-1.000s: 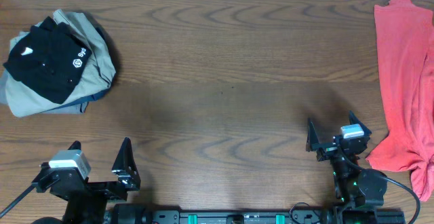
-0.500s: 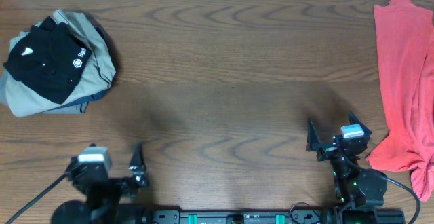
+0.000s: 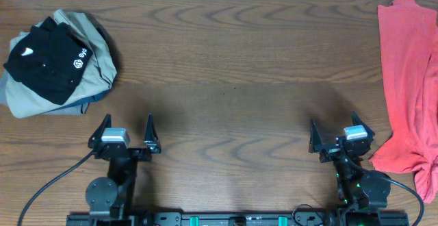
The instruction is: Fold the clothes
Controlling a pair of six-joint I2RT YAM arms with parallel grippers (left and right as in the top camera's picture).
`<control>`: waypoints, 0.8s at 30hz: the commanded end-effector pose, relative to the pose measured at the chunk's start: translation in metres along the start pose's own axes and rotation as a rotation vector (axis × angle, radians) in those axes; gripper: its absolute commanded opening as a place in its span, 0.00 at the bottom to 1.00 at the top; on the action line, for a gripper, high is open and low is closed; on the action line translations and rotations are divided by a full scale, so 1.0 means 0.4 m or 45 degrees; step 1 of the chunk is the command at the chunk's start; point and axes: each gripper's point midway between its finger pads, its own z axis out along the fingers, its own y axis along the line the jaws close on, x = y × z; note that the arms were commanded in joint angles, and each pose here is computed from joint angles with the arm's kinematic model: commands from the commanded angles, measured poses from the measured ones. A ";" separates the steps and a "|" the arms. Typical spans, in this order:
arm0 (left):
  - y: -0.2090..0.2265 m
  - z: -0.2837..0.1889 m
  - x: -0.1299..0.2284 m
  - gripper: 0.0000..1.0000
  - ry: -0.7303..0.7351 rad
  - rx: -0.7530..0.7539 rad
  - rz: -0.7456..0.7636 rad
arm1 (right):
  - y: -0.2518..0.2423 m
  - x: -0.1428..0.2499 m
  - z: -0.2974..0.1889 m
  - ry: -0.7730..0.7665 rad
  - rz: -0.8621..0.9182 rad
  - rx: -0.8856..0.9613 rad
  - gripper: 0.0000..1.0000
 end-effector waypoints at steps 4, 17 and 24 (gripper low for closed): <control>0.019 0.019 0.118 0.98 0.089 -0.032 0.016 | 0.006 0.001 0.000 -0.002 -0.018 -0.011 0.99; 0.023 0.014 0.168 0.98 0.195 -0.040 0.013 | 0.006 0.001 0.000 -0.002 -0.018 -0.011 0.99; 0.023 0.014 0.168 0.98 0.195 -0.040 0.013 | 0.006 0.001 0.000 -0.002 -0.018 -0.011 0.99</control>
